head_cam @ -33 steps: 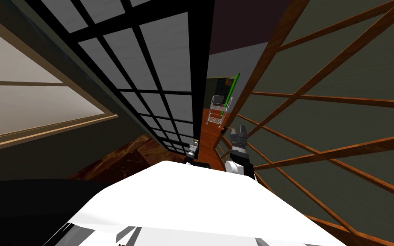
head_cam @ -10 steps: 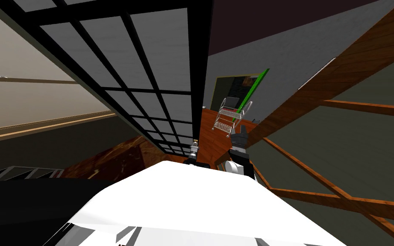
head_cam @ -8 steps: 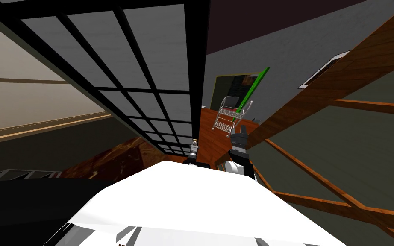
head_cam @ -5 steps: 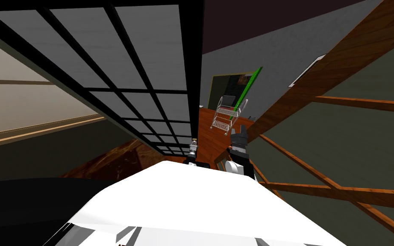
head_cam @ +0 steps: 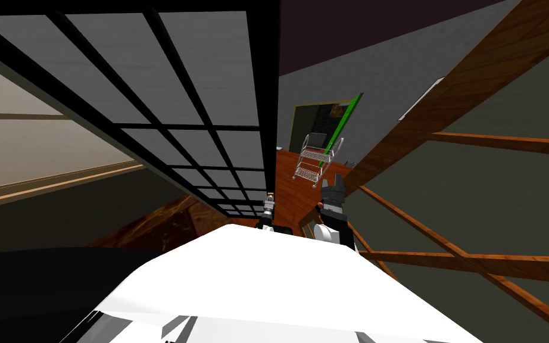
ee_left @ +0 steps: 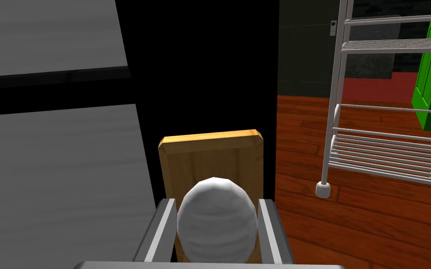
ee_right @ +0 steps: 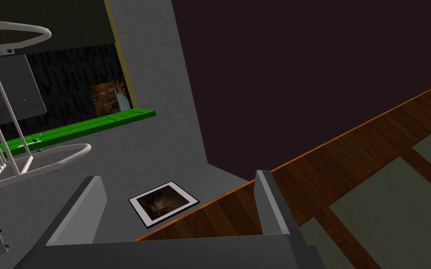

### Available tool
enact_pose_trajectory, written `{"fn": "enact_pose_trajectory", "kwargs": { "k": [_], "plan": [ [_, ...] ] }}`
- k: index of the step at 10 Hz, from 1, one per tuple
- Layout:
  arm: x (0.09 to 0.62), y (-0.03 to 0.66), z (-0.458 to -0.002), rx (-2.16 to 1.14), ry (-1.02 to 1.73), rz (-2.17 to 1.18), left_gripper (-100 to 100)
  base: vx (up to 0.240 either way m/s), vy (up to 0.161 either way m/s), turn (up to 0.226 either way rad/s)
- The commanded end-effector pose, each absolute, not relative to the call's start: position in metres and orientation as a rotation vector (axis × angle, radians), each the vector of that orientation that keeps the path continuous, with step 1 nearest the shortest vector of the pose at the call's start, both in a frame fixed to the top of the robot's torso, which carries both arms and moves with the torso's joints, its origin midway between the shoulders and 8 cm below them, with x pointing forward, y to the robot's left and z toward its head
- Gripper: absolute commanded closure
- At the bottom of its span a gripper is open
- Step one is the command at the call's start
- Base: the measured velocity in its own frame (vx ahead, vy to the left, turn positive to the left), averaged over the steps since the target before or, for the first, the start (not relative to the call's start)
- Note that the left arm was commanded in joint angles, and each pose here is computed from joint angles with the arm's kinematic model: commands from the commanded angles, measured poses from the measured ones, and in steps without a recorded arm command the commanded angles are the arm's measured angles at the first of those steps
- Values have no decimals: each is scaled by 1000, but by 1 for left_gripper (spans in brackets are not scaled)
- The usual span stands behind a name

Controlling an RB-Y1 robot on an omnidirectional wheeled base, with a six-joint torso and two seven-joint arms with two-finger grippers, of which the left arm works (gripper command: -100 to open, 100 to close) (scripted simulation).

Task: Push the door open

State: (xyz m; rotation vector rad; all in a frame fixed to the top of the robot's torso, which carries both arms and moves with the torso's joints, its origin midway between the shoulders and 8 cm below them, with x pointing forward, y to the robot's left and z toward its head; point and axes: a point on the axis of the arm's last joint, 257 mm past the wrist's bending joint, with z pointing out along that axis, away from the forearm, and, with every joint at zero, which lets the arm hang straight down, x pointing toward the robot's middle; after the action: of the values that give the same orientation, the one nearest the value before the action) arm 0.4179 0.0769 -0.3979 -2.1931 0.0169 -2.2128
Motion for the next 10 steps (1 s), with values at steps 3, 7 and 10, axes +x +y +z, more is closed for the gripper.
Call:
{"fn": "enact_pose_trajectory", "kwargs": {
  "k": [3,7,10],
  "plan": [
    [421,112,-396,-2125,-17,-2189,100,5,20,-44],
    [427,119,-388,-2098,-43,-2205,100,-3,20,-41],
    [427,118,-388,-2101,-43,-2205,100,-1,-9,27]
  ]
}}
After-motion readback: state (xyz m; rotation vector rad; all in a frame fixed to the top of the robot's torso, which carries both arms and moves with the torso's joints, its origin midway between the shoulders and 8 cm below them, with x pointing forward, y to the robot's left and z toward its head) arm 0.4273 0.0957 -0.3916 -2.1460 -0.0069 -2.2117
